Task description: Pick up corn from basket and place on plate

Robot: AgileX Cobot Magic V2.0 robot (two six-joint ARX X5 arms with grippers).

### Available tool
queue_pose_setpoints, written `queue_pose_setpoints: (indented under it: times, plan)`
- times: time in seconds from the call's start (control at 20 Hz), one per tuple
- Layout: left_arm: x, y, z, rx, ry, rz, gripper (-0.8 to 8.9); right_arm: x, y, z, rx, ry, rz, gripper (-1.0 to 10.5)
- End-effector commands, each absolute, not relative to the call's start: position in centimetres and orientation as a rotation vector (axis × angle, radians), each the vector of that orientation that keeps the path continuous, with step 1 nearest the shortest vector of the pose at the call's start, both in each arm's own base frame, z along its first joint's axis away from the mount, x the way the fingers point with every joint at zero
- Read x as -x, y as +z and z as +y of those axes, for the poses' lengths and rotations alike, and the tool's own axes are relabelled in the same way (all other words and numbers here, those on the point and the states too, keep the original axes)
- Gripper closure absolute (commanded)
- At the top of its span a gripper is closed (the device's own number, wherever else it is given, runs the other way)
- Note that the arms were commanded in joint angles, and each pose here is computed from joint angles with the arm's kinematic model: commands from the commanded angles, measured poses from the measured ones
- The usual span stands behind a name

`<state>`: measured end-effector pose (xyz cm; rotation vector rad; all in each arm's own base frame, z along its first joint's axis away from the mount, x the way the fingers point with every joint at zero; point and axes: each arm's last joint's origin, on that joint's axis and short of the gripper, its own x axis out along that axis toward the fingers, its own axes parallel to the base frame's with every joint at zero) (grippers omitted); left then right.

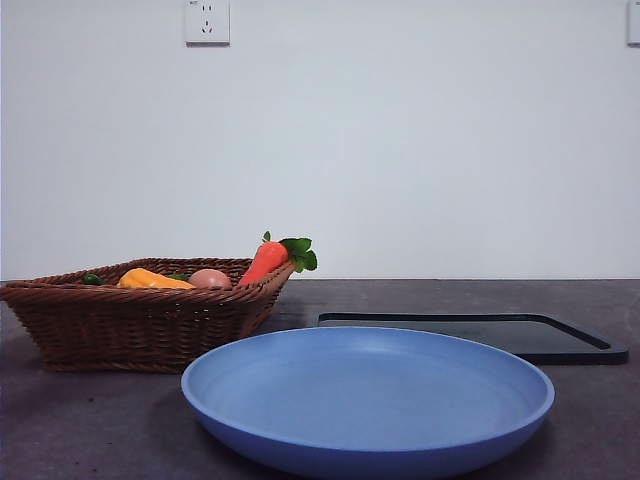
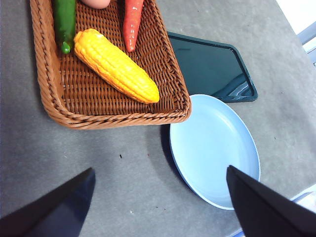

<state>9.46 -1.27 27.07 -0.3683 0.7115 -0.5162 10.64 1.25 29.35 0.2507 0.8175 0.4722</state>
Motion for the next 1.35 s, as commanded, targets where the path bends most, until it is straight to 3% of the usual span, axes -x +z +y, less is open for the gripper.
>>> queue_pose_setpoints:
  times: [0.05,0.35,0.75,1.2,1.35]
  plan:
    - [-9.6,27.5,-1.3,0.348,-0.531,0.691,3.72,-11.6,29.5,1.5,-0.266,0.516,0.835,6.3]
    - [-9.6,27.5,-1.3,0.35,-0.53,0.693,3.72,-16.1,27.6,3.4,-0.264,0.61,0.96,6.3]
    - [-9.6,27.5,-1.3,0.351,-0.53,0.694,3.72,-22.4,21.6,7.4,-0.194,0.679,1.16,6.3]
    - [-9.6,27.5,-1.3,0.351,-0.529,0.695,3.72,-24.9,16.2,10.8,-0.131,0.743,1.268,6.4]
    - [-9.6,27.5,-1.3,0.351,-0.529,0.695,3.72,-24.9,15.6,11.2,-0.122,0.748,1.292,7.4]
